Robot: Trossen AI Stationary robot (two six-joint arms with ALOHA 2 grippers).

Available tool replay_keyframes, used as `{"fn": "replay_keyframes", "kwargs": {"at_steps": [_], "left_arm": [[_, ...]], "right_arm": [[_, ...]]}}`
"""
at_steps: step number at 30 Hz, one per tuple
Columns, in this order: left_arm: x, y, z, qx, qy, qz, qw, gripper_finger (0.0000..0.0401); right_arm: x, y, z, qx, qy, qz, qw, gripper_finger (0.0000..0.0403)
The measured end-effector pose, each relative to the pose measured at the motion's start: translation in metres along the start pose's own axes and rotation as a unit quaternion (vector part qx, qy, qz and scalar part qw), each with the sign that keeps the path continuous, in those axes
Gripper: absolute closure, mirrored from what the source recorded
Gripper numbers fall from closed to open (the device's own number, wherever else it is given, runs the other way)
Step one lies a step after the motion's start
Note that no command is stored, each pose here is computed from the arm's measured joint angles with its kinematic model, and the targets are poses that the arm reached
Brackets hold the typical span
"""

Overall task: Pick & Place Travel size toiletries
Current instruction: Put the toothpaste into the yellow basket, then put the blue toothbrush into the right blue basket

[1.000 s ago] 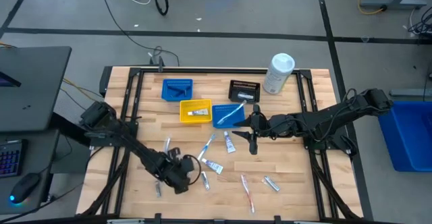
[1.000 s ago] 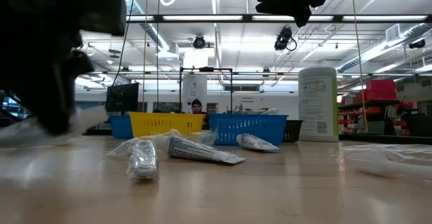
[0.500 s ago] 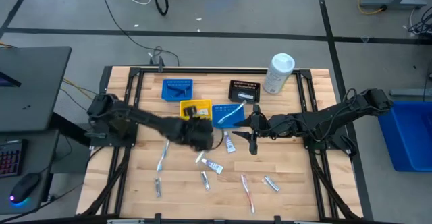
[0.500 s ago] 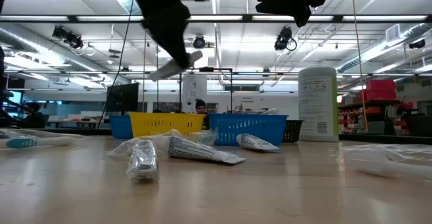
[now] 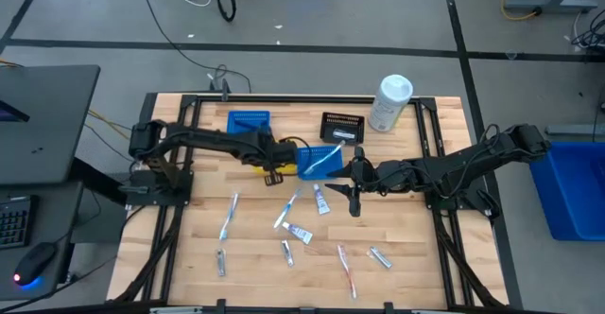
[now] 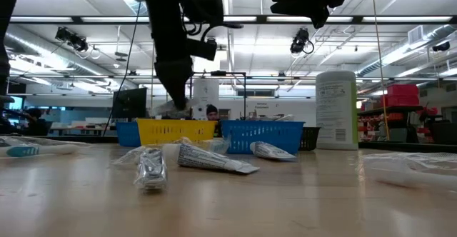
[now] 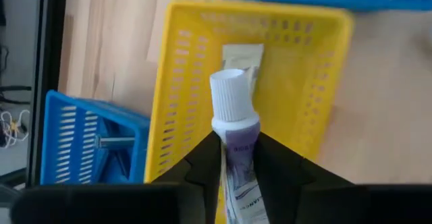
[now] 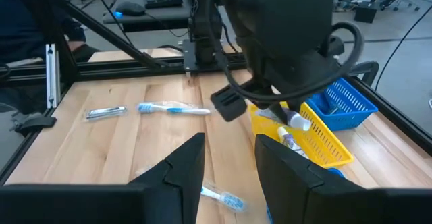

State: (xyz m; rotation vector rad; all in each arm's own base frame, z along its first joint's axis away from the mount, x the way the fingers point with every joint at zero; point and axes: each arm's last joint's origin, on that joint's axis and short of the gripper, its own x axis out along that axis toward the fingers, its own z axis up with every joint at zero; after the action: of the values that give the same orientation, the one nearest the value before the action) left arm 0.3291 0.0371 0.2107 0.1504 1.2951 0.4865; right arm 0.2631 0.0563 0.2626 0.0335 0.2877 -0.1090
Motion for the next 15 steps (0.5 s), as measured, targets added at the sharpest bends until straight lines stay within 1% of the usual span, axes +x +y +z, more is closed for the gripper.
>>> {"fn": "replay_keyframes", "kwargs": {"at_steps": [7,12,13,15], "left_arm": [[0.0100,0.0029,-0.0023,-0.015,-0.005,-0.010,1.000,0.0258],[0.0084,0.0006,-0.0008,-0.048,-0.011,-0.017,0.999,0.0239],[0.0066,-0.0004,0.0005,-0.055,-0.013,-0.025,0.998,0.0238],[0.0019,-0.0052,0.0026,-0.064,-0.015,-0.062,0.996,0.0238]], "right_arm": [[0.0000,0.0000,-0.0001,-0.004,0.000,0.000,1.000,0.0265],[0.0000,-0.0001,-0.0002,-0.004,0.001,0.000,1.000,0.0263],[0.0000,0.0000,-0.0005,-0.005,0.003,0.000,1.000,0.0264],[0.0000,-0.0001,-0.0006,-0.005,0.003,0.000,1.000,0.0265]]}}
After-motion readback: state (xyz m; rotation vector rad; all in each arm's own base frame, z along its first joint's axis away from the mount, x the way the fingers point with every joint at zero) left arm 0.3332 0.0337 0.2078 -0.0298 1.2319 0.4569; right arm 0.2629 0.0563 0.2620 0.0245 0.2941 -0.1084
